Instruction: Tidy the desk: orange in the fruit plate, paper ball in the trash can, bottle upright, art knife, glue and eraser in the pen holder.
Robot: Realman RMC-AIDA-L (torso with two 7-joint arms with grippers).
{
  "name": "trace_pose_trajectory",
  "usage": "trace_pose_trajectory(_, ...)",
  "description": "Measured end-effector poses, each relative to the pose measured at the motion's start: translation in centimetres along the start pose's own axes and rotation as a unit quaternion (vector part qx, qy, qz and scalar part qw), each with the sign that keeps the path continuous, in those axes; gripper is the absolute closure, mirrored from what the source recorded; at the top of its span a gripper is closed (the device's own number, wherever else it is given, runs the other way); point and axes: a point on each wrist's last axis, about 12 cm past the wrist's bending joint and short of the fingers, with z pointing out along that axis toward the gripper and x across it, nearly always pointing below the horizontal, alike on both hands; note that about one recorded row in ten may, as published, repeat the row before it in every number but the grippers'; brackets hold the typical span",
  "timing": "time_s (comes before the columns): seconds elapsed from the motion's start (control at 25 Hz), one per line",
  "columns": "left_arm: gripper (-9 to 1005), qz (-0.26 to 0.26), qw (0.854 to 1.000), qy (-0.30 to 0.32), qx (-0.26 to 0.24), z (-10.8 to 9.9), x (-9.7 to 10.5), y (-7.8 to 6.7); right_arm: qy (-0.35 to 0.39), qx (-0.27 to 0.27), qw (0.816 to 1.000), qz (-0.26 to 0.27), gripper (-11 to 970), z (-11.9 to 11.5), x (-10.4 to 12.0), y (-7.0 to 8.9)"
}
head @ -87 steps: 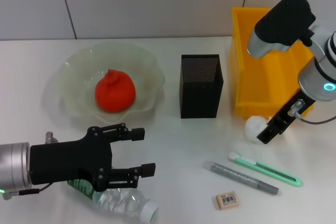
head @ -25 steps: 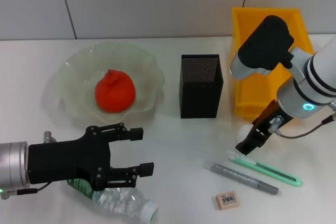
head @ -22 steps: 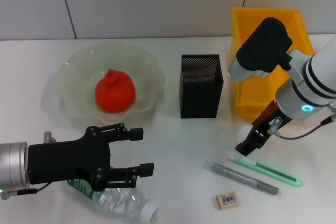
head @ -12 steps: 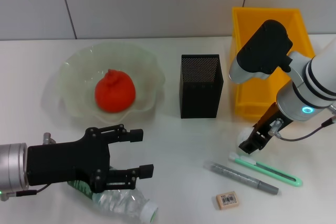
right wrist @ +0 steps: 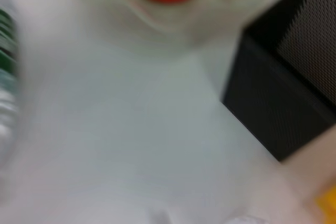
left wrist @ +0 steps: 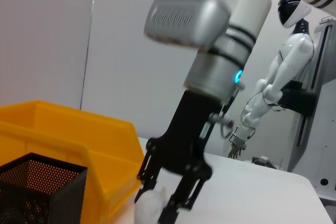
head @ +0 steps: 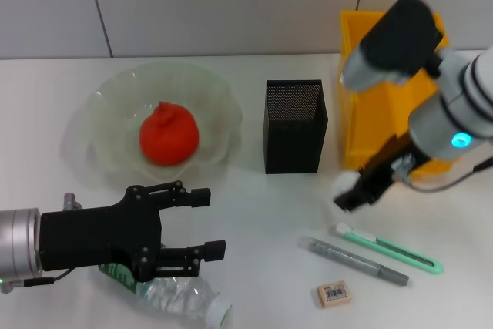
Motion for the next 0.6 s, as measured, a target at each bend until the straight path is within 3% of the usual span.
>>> trace_pose_trajectory(0.12, 203, 0.001, 1.000, 0.000, 0.000, 0.0, 0.0, 0.0, -0.042, -0.005, 0.999, 0.010, 433, -2.8, -0.5, -0.2)
trace_pose_trajectory(0.32, 203, 0.000, 1.000, 0.000, 0.001, 0.1, -0.1, 0.1, -0.107, 0.024, 0.992, 0.058, 416, -6.4, -0.2, -2.2)
trace_pose_trajectory(0.48, 203, 0.001, 1.000, 0.000, 0.001, 0.1, -0.1, 0.1, -0.150, 0.054, 0.981, 0.109, 402, -7.8, 0.6, -4.7)
trace_pose_trajectory(0.6, 203, 0.001, 1.000, 0.000, 0.001, 0.1, -0.1, 0.0, -0.166, 0.079, 0.974, 0.131, 392, -7.5, 1.1, -6.0)
